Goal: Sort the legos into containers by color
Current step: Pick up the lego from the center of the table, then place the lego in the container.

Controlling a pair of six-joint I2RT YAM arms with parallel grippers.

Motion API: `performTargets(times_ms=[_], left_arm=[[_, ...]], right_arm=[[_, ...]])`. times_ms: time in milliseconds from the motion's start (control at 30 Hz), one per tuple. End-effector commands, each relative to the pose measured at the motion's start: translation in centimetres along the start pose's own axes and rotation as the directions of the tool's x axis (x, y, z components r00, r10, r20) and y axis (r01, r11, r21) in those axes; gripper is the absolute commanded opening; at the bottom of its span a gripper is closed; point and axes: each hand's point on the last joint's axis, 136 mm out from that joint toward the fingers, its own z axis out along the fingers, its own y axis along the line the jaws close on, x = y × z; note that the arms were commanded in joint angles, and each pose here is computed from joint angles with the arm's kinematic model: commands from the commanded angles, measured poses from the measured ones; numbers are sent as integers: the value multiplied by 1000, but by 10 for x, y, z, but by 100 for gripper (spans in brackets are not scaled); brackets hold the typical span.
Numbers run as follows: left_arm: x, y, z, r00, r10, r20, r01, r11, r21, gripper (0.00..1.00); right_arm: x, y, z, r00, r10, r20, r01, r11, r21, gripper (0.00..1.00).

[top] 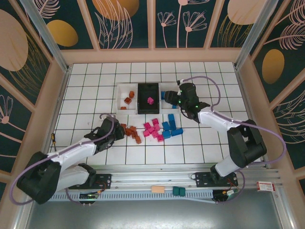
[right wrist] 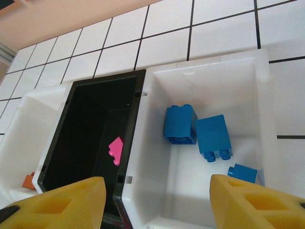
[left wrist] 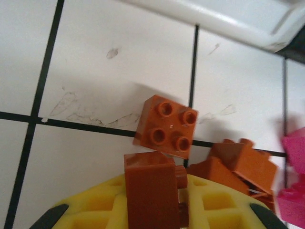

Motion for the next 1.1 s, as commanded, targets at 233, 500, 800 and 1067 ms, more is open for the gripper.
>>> performTargets(times_ms=[233,500,800,1067], left_arm=[[-121,-86,-22,973,88,215,-98,995,35,16],[-185,-100,44,968,97,233,-85,995,-59,16],[-184,-90,94,985,53,161,-41,996,-81,35],[-213,-119,35,965,10,263,-26,998,60,79]], right_arm=[[4,21,-26,999,29,30,-25,991,-129,60],[30,21,-48,1000,9,-7,-10,987,-159,60],[55,34,-68,999,-22,-33,13,969,-248,61],[94,52,-65,978,-159,-133,126,965,-230,62]])
